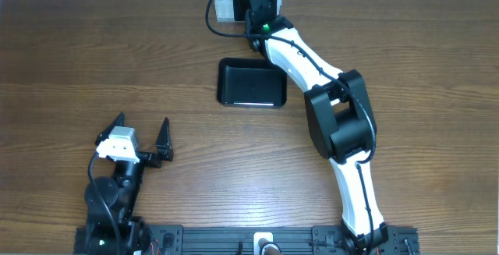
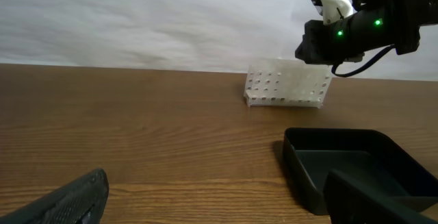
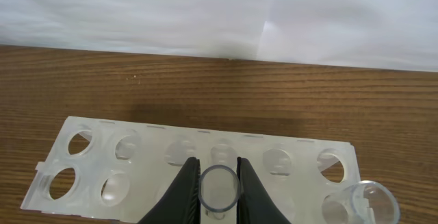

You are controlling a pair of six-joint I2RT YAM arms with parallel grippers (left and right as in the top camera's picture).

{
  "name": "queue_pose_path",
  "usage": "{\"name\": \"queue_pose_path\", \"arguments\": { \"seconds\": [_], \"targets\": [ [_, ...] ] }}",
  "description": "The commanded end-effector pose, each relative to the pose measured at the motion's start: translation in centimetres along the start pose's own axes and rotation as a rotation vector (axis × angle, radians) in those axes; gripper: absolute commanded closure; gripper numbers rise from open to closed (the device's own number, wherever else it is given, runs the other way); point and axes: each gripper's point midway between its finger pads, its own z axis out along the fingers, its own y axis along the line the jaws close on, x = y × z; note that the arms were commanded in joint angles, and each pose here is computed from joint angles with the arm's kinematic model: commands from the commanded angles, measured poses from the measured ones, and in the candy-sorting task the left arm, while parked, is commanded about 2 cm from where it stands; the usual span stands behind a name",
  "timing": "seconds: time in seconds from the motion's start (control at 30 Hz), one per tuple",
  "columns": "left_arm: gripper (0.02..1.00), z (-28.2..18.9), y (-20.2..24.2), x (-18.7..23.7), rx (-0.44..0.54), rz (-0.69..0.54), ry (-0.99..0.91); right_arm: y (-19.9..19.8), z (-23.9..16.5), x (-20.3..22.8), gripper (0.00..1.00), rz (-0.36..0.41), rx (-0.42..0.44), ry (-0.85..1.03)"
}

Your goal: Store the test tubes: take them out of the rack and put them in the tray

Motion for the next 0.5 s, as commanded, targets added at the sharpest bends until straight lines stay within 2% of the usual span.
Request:
{"name": "queue_pose_path", "arguments": {
  "seconds": [0.03, 0.27, 0.5],
  "targets": [
    [0.02, 0.0, -0.1, 0.1, 0.01, 0.011, -0.001, 0.2, 0.0, -1.3, 0.908, 0.002, 0.007, -0.036],
    [0.02, 0.0, -0.1, 0.1, 0.01, 0.011, -0.001, 0.3, -2.2, -4.6, 0.908, 0.003, -0.006, -0.097],
    [0.018, 0.0, -0.1, 0.1, 0.01, 0.011, -0.001, -0.4, -8.8, -12.1, 0.915, 0.008, -0.005, -0.227]
  ]
}}
